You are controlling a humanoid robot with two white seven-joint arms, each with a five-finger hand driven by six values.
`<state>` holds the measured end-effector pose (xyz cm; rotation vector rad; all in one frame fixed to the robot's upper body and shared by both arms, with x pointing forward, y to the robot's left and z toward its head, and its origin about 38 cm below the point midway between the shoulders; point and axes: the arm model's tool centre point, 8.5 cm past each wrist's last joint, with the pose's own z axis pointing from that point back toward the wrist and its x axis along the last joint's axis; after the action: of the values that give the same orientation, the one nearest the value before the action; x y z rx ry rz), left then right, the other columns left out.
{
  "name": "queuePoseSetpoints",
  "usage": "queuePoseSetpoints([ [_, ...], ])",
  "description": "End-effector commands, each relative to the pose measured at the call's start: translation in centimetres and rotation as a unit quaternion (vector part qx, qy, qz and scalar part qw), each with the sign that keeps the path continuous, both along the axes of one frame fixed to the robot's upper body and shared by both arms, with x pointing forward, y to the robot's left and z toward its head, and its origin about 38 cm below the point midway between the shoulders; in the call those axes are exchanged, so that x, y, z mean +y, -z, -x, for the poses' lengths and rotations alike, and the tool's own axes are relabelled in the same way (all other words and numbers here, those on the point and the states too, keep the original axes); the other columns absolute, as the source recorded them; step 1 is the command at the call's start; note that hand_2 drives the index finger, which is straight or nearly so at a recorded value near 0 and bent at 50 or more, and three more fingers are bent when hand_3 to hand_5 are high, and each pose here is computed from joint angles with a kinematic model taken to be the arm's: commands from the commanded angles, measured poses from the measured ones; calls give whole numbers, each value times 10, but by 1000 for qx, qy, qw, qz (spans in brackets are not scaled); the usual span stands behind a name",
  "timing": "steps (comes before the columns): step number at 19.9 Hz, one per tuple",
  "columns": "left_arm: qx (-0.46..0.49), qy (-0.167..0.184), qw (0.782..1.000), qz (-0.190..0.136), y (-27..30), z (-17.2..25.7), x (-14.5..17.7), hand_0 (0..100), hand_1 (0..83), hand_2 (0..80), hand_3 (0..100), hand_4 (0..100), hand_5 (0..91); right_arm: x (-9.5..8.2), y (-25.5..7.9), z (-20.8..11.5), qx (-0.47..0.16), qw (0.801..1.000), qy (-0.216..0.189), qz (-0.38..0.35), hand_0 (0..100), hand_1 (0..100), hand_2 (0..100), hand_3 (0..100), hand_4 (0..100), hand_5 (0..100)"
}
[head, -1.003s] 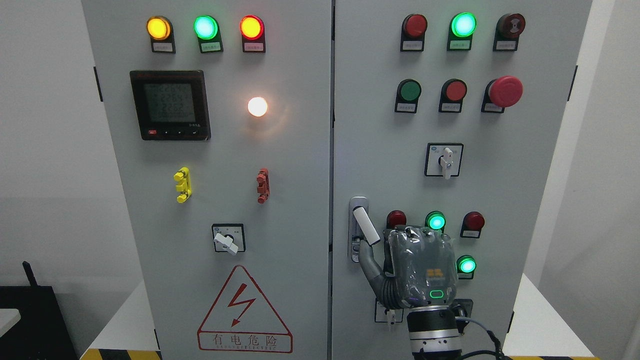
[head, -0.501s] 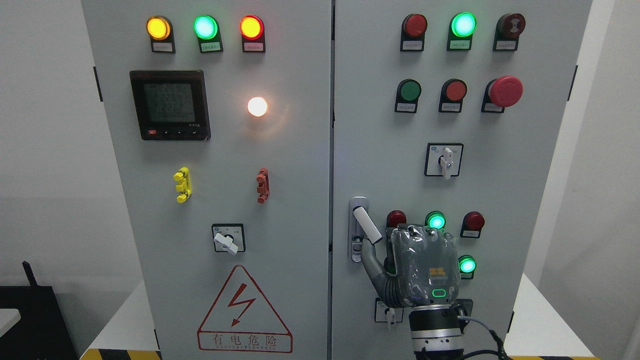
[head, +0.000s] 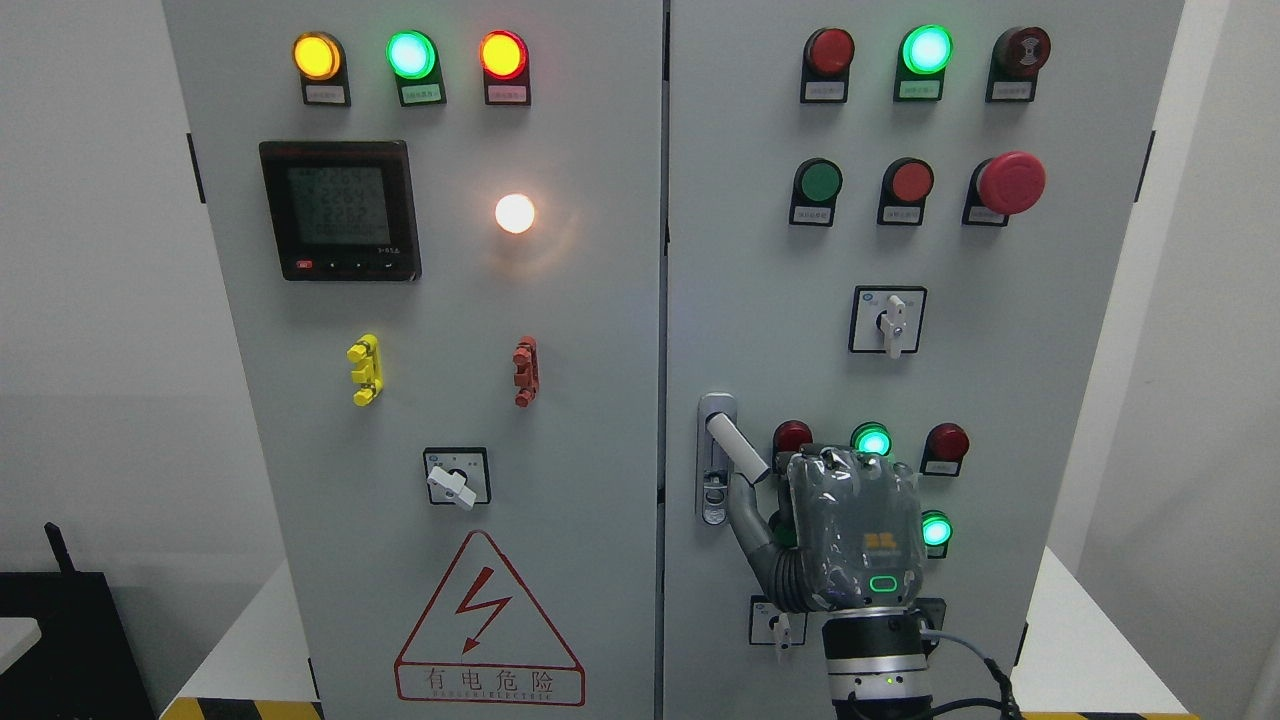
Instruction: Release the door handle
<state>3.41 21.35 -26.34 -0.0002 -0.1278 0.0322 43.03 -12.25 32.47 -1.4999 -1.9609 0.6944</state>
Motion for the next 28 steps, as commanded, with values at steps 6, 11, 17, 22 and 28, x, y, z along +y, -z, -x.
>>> queuePoseSetpoints([
  [6,-5,14,1000,-1,0,-3,0,120,389,0,0,0,0,-7,-2,-1,-1,1000,10,-4,556,431,1000,1000,1000,984],
  [11,-5,14,1000,-1,0,-3,0,120,389,0,0,0,0,-8,-3,-2,-1,1000,16,-8,555,422,1000,1000,1000,985],
  [17,-5,14,1000,-1,0,-3,0,120,389,0,0,0,0,-11,-6,-3,-3,1000,19,-10,558,414,1000,1000,1000,985],
  [22,-5,14,1000,-1,0,-3,0,120,389,0,0,0,0,-10,-13,-4,-11,1000,19,-11,560,412,1000,1000,1000,985],
  [28,-5,14,1000,-1,0,-3,0,120,389,0,0,0,0,-12,-14,-4,-12,1000,21,-11,561,411,1000,1000,1000,985],
])
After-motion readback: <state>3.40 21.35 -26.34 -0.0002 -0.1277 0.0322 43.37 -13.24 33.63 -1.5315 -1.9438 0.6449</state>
